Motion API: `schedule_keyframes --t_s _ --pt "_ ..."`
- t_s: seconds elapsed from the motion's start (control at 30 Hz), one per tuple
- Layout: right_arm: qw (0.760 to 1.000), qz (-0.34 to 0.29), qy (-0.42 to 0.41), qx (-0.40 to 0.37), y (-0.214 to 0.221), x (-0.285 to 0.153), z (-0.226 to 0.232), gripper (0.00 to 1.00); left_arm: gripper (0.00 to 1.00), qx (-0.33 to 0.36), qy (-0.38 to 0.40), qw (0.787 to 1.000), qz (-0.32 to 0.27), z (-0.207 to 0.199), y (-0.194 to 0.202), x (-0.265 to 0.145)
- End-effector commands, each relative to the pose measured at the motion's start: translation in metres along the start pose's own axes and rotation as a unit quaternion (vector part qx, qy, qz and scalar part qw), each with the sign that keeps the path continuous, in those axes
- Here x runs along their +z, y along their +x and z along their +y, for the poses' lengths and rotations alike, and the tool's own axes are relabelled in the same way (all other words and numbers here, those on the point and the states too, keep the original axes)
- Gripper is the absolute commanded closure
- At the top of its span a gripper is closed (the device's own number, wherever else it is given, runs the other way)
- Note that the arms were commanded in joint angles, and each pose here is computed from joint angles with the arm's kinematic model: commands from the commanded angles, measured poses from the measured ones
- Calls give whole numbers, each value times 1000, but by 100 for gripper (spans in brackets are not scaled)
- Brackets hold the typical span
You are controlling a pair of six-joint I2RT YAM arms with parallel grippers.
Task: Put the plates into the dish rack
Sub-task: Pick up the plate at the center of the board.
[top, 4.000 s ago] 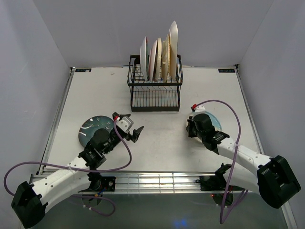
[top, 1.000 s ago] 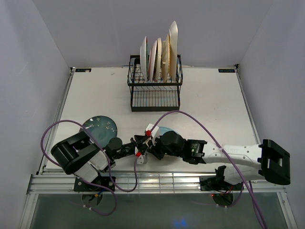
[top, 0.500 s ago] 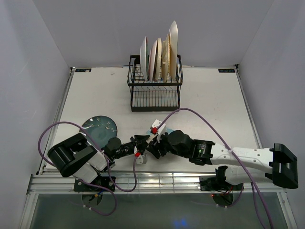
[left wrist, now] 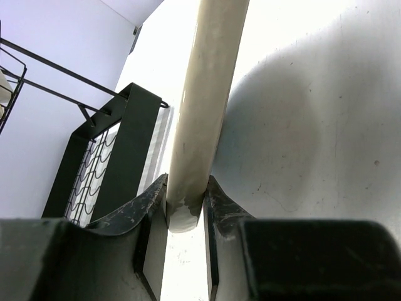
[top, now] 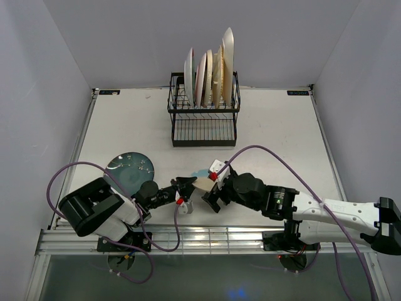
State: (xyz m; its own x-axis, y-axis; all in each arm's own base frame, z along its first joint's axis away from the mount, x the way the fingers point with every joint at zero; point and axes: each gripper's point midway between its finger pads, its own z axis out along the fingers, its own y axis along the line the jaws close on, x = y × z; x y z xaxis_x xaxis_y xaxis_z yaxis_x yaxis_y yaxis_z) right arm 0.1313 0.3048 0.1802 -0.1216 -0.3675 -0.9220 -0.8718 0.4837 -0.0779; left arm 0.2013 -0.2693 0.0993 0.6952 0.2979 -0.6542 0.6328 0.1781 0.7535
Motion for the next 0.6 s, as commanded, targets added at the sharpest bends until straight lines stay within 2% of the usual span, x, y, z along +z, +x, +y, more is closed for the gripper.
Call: schedule_keyframes --t_s 0.0,0.13,0.23,0.33,0.57 --pt "999 12 25 -32 6 -12 -13 0 73 22 -66 995 -67 25 -37 -18" --pt "998 14 58 -31 8 -19 -26 0 73 21 -67 996 -63 25 -36 -19" --pt "998 21 17 -50 26 -17 -13 6 74 22 -73 996 -55 27 -32 -18" --pt "997 19 16 -70 32 -10 -11 8 76 21 -76 996 -46 28 -28 -17" --pt "991 63 32 -113 51 5 -13 6 77 25 -72 996 -42 26 -25 -17"
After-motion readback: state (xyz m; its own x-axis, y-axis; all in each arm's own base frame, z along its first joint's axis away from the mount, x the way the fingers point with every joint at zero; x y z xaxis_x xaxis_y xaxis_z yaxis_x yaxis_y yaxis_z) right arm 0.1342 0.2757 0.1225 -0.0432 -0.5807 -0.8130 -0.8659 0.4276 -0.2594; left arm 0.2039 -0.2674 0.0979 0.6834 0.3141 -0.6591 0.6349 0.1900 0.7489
